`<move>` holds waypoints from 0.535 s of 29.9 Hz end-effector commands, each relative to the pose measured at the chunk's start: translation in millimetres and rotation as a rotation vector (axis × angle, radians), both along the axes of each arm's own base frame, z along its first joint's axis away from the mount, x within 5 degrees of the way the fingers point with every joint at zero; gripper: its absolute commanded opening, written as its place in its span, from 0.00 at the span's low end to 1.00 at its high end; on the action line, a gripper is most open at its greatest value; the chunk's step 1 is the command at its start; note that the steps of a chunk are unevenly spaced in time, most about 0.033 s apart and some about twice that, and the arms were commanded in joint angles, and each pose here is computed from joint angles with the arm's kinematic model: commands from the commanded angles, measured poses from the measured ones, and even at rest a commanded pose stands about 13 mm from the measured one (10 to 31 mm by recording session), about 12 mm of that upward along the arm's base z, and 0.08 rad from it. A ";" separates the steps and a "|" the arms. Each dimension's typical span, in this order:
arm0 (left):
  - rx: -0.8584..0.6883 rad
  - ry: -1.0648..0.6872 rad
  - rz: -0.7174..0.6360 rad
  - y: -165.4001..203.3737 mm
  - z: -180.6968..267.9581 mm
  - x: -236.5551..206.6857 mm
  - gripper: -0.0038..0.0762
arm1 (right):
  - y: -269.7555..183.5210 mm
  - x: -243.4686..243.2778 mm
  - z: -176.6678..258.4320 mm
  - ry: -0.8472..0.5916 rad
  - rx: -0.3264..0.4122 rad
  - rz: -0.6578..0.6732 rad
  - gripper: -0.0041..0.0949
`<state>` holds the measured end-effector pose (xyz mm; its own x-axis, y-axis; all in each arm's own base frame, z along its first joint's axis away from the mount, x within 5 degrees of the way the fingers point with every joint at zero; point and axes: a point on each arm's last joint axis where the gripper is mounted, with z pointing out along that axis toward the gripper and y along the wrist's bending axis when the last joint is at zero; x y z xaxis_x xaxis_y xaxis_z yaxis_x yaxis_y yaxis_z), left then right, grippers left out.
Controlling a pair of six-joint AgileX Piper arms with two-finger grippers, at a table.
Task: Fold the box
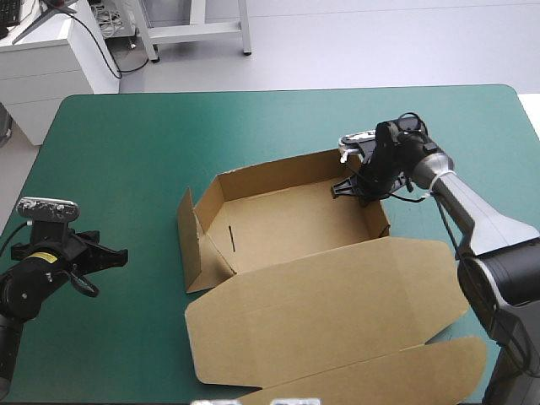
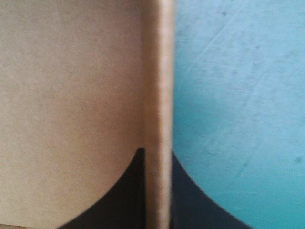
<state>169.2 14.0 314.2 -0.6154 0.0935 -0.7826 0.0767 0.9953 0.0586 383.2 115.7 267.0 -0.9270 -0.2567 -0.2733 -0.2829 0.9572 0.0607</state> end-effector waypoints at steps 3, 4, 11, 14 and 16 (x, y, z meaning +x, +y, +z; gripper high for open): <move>-0.007 -0.089 0.016 0.5 13.7 2.9 0.04 | -37.0 -18.5 66.1 -0.149 0.041 0.013 0.02; -0.007 -0.089 0.016 0.5 13.7 2.9 0.04 | -41.9 -22.1 71.4 -0.151 0.042 0.019 0.02; -0.005 -0.089 0.015 0.5 13.7 2.9 0.04 | -81.8 -57.6 120.2 -0.227 0.122 0.032 0.02; -0.005 -0.089 0.015 0.5 13.7 2.9 0.04 | -95.7 -73.2 141.1 -0.298 0.170 0.024 0.02; -0.007 -0.089 0.016 0.5 13.7 2.9 0.04 | -104.3 -84.7 155.2 -0.354 0.197 0.024 0.02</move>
